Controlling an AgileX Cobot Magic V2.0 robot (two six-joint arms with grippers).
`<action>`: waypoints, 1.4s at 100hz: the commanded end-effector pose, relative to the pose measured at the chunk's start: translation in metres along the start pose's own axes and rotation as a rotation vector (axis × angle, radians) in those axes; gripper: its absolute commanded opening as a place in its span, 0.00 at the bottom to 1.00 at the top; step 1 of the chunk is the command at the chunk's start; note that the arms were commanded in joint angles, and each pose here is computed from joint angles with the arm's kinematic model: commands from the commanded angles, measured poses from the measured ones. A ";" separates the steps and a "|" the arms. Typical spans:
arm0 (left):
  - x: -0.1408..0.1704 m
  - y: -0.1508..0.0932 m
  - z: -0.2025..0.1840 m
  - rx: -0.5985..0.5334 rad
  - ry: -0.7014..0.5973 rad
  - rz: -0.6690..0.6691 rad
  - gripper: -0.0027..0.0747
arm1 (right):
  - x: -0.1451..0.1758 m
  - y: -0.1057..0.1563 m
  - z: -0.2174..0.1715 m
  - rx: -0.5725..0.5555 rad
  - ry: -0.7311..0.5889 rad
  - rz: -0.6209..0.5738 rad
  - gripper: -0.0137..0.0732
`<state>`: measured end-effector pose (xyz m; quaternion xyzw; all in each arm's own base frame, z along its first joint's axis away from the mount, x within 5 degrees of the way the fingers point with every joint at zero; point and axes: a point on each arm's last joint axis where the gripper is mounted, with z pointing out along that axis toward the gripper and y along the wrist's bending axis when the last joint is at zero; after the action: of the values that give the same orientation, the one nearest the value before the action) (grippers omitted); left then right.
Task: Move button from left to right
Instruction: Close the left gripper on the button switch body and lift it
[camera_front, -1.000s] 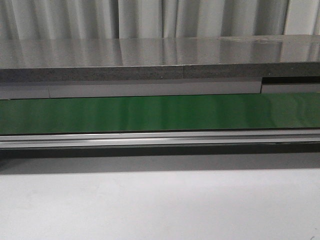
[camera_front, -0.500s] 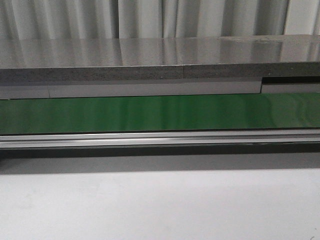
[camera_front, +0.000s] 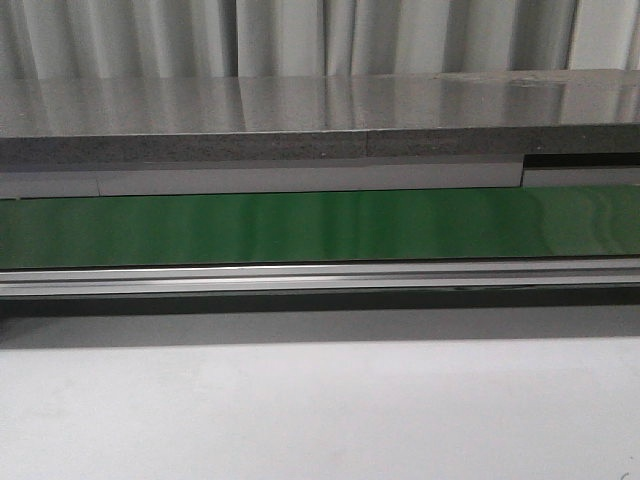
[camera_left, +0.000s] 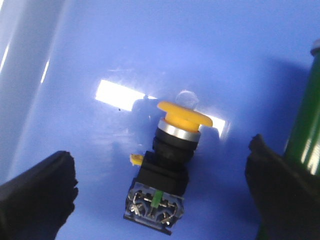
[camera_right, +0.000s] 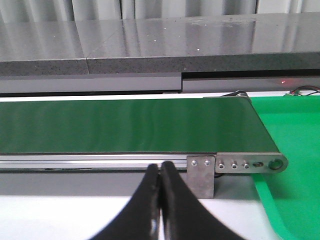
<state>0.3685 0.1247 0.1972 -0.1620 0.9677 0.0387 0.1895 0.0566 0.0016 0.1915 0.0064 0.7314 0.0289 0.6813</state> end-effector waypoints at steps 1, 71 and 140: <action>-0.017 0.000 -0.020 0.011 -0.104 -0.018 0.88 | -0.014 0.001 -0.003 -0.014 -0.124 -0.007 0.08; -0.018 0.003 -0.005 0.020 -0.076 -0.044 0.88 | -0.014 0.001 -0.003 -0.014 -0.124 -0.007 0.08; -0.005 0.009 0.029 0.028 0.064 -0.062 0.83 | -0.014 0.001 -0.003 -0.014 -0.124 -0.007 0.08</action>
<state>0.3774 0.1381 0.1538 -0.1865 0.9731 0.0147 0.1348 0.0566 0.0016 0.1915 0.0064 0.7314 0.0289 0.6813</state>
